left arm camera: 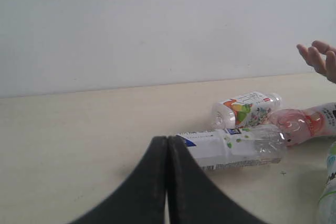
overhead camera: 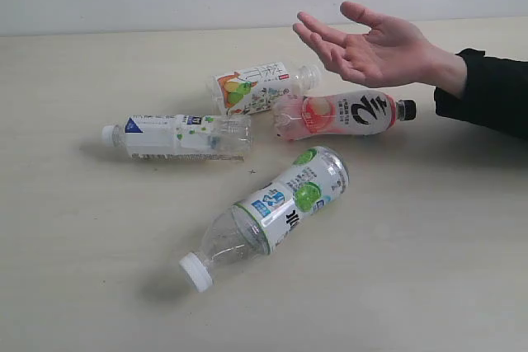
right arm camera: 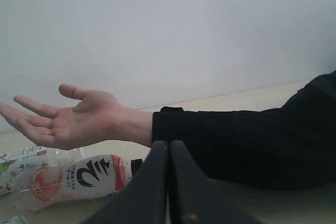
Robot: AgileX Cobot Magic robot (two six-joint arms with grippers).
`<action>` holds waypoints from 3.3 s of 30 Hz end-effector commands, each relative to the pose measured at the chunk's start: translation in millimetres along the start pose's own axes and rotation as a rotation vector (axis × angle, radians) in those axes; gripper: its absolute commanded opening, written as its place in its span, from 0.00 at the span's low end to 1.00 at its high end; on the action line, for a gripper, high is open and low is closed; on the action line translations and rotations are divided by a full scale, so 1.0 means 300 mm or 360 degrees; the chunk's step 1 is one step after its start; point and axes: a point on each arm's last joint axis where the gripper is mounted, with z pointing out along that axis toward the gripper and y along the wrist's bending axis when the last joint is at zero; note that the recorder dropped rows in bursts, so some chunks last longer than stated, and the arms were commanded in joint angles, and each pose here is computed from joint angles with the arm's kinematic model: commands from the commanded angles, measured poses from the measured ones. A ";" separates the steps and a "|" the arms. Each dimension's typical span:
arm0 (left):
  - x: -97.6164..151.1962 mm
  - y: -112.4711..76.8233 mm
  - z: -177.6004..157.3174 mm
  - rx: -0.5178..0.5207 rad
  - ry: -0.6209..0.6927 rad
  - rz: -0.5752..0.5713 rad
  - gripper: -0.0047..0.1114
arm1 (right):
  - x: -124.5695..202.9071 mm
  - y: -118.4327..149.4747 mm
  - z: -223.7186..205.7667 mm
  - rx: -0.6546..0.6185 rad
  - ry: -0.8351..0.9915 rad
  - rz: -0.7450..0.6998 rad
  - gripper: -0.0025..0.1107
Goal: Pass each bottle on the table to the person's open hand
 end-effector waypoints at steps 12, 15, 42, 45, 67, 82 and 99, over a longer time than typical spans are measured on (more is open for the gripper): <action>-0.002 0.000 -0.001 0.0003 -0.0012 -0.0012 0.04 | -0.051 0.006 -0.006 -0.0037 -0.0290 0.0059 0.02; -0.002 0.000 -0.001 0.0003 -0.0012 -0.0012 0.04 | -0.085 0.010 -0.014 -0.0078 -0.0471 0.0159 0.02; -0.002 0.000 -0.001 0.0003 -0.0012 -0.0012 0.04 | -0.364 0.168 0.555 -0.0872 0.1472 -0.0943 0.11; -0.002 0.000 -0.001 0.0003 -0.0012 -0.0012 0.04 | -0.297 0.235 0.588 -0.1128 0.1512 -0.1147 0.20; -0.002 0.000 -0.001 0.0003 -0.0012 -0.0012 0.04 | 0.062 0.688 0.546 -0.1934 0.1292 -0.2343 0.65; -0.002 0.000 -0.001 0.0003 -0.0012 -0.0012 0.04 | 0.147 0.737 0.563 -0.1984 0.1097 -0.2732 0.70; -0.002 0.000 -0.001 0.0003 -0.0012 -0.0012 0.04 | 0.323 0.752 0.623 -0.2035 0.1059 -0.2861 0.69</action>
